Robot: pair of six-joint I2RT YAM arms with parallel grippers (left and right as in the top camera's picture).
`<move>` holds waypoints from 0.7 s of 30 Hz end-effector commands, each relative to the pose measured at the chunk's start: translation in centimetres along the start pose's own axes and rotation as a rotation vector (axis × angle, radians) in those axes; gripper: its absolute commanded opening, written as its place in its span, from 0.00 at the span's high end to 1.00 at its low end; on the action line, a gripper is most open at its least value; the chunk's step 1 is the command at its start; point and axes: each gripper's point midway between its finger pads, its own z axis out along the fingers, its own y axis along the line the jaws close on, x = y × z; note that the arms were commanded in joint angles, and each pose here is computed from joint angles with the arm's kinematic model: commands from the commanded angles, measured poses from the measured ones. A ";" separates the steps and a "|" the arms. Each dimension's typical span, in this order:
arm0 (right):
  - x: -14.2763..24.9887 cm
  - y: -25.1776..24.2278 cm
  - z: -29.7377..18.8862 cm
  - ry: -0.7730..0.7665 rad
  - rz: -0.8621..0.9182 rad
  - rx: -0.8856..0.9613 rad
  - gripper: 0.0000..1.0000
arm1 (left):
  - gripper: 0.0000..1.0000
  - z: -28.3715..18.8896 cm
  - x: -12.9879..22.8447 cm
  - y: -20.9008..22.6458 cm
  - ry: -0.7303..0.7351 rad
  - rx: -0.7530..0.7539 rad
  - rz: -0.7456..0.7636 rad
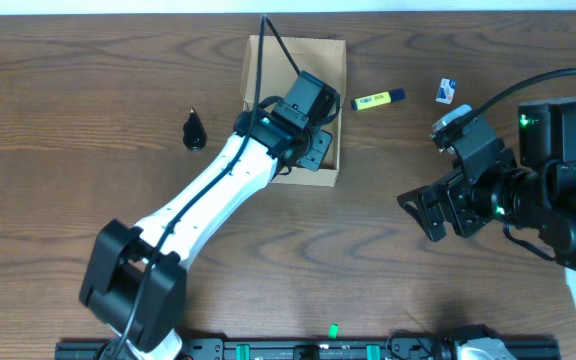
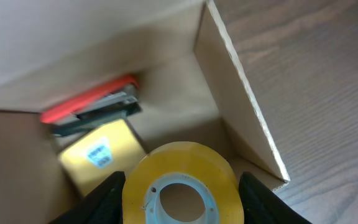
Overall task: Pack container
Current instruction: 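Carry the tape roll right and lower it into the box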
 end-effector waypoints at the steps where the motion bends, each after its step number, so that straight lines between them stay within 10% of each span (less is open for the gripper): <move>1: -0.1 0.0 -0.1 -0.006 -0.009 -0.004 0.01 | 0.80 0.8 0.2 -0.8 0.021 0.042 -0.019; 21: -0.1 0.0 -0.1 -0.006 -0.009 -0.003 0.01 | 0.79 3.9 -0.8 -0.7 -0.012 0.027 0.049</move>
